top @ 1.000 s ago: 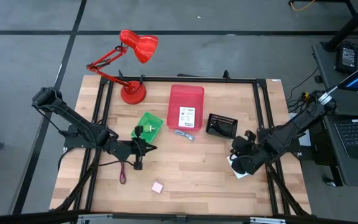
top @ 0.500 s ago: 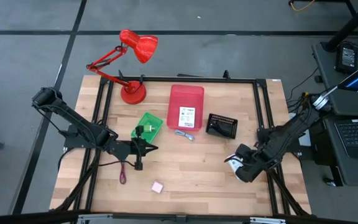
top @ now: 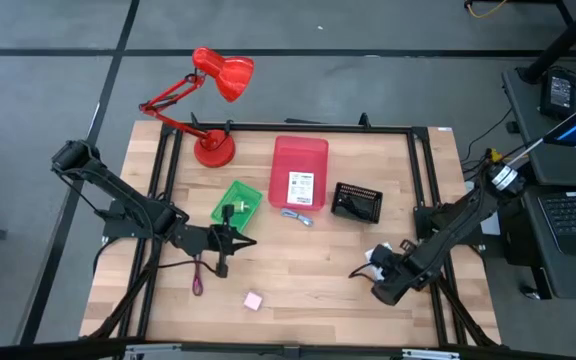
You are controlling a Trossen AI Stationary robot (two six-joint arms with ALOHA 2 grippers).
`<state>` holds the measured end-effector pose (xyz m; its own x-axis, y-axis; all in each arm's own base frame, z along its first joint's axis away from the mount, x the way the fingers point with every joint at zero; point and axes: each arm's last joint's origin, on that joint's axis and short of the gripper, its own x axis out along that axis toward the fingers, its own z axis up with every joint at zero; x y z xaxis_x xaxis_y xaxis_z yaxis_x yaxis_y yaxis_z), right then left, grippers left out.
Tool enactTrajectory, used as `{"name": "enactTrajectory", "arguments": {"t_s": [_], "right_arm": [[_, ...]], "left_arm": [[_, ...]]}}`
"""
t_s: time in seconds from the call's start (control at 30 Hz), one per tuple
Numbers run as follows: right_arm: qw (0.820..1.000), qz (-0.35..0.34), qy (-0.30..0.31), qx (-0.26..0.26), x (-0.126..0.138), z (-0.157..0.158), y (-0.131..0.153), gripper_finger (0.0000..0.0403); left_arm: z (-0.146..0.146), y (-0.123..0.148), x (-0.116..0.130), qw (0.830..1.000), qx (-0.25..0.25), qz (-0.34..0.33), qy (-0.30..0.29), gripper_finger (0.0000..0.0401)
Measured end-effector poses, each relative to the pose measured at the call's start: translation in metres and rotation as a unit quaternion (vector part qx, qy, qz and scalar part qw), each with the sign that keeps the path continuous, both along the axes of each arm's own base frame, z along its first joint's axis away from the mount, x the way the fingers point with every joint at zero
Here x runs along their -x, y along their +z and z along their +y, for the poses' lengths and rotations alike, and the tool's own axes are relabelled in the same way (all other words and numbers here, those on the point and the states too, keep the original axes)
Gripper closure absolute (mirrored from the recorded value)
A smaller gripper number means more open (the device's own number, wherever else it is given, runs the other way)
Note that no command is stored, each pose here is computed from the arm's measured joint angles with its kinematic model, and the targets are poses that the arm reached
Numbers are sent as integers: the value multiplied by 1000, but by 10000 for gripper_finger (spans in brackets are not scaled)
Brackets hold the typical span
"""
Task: Pick and place items into bin
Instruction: Put the card reader box into the pink bin
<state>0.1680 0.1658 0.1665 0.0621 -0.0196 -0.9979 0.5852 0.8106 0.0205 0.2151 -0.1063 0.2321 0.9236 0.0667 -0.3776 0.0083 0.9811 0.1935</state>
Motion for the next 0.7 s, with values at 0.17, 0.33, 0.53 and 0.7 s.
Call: {"name": "enactTrajectory", "arguments": {"t_s": [0.17,0.33,0.53,0.7], "right_arm": [[999,-6,51,-2,-7,4,-8,403],[995,-6,103,0,-18,3,-18,403],[983,-33,182,-10,-32,-1,-20,403],[959,-61,277,-8,-42,-4,-19,403]], "left_arm": [[0,0,0,1000,2,-2,0,395],[0,0,0,1000,17,-3,6,395],[-1,0,0,1000,29,-2,3,395],[-1,1,0,1000,30,-5,3,395]]}}
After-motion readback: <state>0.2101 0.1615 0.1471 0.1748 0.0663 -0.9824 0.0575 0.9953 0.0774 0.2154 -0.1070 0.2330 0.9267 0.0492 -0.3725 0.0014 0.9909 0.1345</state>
